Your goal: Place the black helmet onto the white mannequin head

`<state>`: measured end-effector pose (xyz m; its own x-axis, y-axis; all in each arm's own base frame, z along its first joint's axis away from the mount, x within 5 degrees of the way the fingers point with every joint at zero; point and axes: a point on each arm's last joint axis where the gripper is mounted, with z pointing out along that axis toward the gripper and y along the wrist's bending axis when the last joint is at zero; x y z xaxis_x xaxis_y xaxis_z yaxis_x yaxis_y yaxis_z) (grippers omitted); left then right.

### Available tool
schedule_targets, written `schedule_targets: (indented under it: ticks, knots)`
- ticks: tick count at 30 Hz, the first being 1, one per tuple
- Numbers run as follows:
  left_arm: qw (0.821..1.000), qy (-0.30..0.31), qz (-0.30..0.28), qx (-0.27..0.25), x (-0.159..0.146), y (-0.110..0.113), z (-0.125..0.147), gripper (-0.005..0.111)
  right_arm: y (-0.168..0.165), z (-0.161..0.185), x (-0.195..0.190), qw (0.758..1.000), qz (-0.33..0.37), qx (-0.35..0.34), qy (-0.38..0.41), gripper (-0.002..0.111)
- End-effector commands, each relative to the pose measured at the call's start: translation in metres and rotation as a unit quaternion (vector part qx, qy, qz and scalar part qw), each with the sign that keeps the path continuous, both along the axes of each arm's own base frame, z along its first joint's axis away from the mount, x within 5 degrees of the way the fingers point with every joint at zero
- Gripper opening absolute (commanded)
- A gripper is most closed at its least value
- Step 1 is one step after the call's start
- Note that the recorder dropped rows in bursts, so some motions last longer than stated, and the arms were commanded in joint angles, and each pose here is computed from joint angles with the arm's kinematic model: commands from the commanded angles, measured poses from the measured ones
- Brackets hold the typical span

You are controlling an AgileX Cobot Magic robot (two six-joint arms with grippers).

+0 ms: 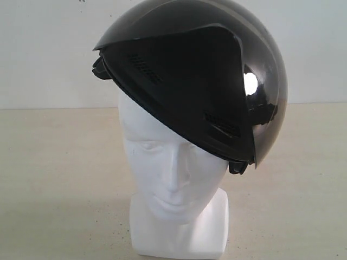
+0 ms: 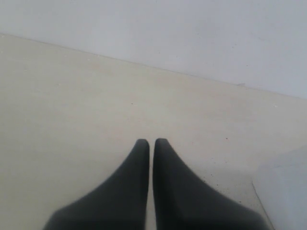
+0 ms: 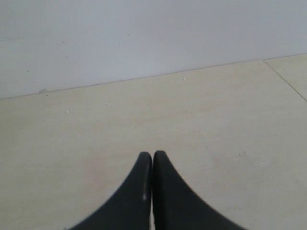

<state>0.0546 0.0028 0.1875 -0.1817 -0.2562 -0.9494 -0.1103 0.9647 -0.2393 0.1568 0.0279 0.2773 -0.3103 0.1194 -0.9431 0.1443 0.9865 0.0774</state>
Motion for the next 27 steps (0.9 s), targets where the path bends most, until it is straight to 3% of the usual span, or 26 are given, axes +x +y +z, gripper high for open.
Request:
schedule_targets:
  ticks: [1, 27]
  knots:
    - [1.0, -0.001, -0.004, -0.003, -0.0001, -0.0005, -0.0006, 0.004, -0.0011, -0.0006, -0.0003, 1.0, -0.003, -0.003, 0.0, 0.0]
    - [1.0, -0.001, -0.004, -0.003, -0.0001, -0.0005, -0.0006, 0.004, 0.0004, -0.0006, -0.0001, 1.0, 0.005, 0.0, -0.001, 0.0]
